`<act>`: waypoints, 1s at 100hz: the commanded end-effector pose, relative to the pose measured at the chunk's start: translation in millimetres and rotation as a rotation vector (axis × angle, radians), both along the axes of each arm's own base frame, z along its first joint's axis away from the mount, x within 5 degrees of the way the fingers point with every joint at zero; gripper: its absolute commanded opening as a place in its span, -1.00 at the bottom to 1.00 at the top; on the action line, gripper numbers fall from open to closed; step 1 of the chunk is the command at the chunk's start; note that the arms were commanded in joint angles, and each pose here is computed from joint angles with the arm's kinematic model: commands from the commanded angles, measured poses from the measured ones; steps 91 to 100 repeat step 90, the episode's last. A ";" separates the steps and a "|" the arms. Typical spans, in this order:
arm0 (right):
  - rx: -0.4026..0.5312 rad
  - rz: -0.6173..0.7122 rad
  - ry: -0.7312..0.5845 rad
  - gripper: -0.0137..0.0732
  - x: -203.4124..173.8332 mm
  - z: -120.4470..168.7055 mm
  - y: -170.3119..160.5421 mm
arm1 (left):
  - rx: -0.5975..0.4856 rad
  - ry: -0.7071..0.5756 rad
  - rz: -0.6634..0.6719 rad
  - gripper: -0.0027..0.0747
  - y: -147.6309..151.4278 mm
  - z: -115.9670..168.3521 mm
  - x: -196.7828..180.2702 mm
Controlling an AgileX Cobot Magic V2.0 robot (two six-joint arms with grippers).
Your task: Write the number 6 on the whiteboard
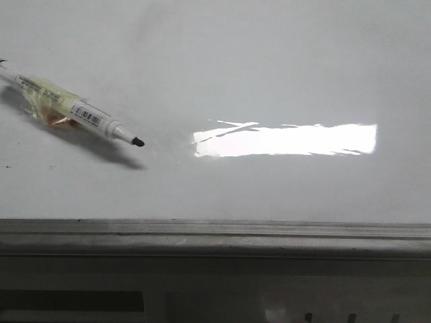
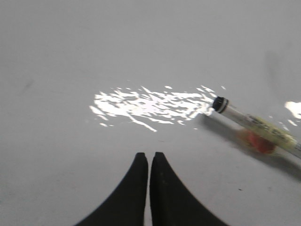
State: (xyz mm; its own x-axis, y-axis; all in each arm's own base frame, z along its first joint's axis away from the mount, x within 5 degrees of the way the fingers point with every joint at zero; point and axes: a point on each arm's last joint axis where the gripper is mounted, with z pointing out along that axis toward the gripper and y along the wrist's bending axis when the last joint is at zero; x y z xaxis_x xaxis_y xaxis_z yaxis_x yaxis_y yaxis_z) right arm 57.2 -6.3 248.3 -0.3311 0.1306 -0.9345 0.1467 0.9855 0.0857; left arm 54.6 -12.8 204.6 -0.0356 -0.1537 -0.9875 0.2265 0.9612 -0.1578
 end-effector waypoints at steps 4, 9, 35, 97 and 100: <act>-0.018 -0.004 -0.083 -0.83 2.9 17.0 -0.8 | 0.005 -0.073 0.094 -0.98 5.3 0.0 -0.5; -0.018 -0.004 -0.083 -0.83 2.9 17.0 -0.8 | 0.008 -0.057 0.120 -0.98 6.7 -1.5 -0.3; -0.018 -0.004 -0.083 -0.83 2.9 17.0 -0.8 | 0.022 0.026 0.154 -0.98 8.8 -9.0 0.0; -0.018 -0.004 -0.083 -0.83 2.9 17.0 -0.8 | 0.020 0.026 0.154 -0.98 8.7 -9.0 0.0; -0.018 -0.004 -0.083 -0.83 2.9 17.0 -0.8 | 0.020 0.026 0.154 -0.98 8.7 -9.0 0.0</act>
